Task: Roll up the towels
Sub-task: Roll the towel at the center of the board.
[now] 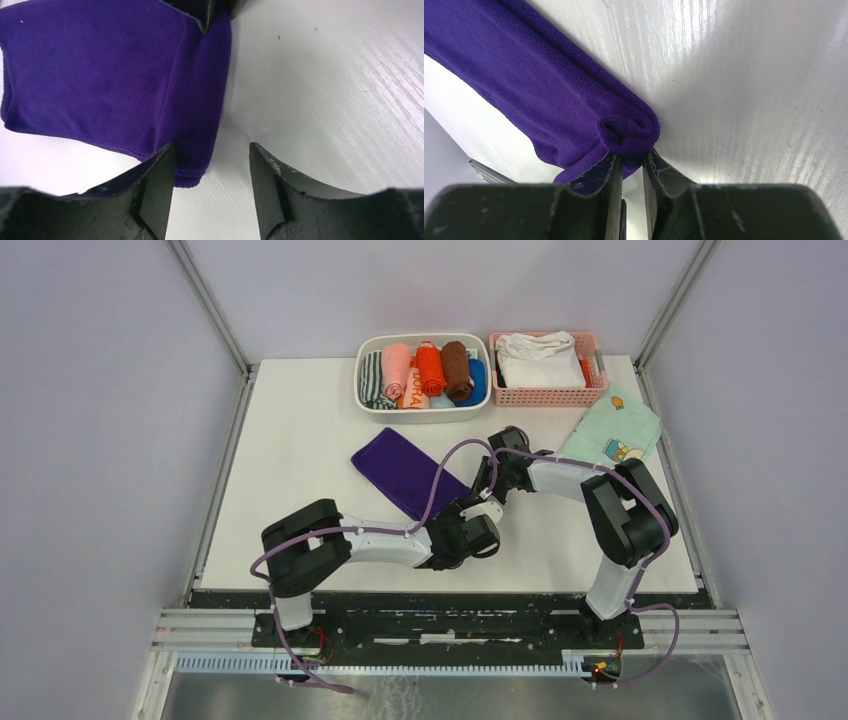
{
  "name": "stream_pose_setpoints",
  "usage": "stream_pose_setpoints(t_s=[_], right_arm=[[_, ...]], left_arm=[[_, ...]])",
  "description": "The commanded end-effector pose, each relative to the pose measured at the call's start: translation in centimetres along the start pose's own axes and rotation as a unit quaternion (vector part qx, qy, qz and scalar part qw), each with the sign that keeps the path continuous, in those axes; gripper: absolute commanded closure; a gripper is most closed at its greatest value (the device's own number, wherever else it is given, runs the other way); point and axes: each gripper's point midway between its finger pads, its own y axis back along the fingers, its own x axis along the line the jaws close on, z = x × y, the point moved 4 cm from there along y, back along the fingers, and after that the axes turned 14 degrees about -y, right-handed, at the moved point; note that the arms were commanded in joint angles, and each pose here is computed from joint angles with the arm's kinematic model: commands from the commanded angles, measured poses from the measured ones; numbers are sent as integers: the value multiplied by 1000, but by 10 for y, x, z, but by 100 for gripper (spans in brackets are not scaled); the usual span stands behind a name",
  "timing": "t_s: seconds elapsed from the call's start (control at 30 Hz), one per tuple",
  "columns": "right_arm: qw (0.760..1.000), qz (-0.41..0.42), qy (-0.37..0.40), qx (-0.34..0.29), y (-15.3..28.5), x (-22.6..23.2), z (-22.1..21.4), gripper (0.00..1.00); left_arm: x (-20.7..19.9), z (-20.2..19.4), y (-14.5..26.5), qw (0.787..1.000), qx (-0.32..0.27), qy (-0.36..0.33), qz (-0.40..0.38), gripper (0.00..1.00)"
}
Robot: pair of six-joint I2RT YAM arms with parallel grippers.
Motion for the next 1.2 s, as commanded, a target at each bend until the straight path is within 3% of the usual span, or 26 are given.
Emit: stream_pose_setpoints(t_s=[0.0, 0.47, 0.67, 1.0, 1.17], right_arm=[[998, -55, 3, -2, -5, -22, -1, 73], [999, -49, 1, 6, -8, -21, -3, 73], [999, -46, 6, 1, -4, -18, -1, 73], [999, -33, 18, -4, 1, -8, 3, 72], [999, -31, 17, -1, -1, -6, 4, 72]], left_arm=[[8, 9, -3, 999, -2, -28, 35, 38], [9, 11, -10, 997, 3, -62, 53, 37], [2, -10, -22, 995, 45, -76, 47, 39], [-15, -37, -31, 992, 98, -77, 0, 53], [-16, -42, -27, 992, 103, -71, -6, 50]])
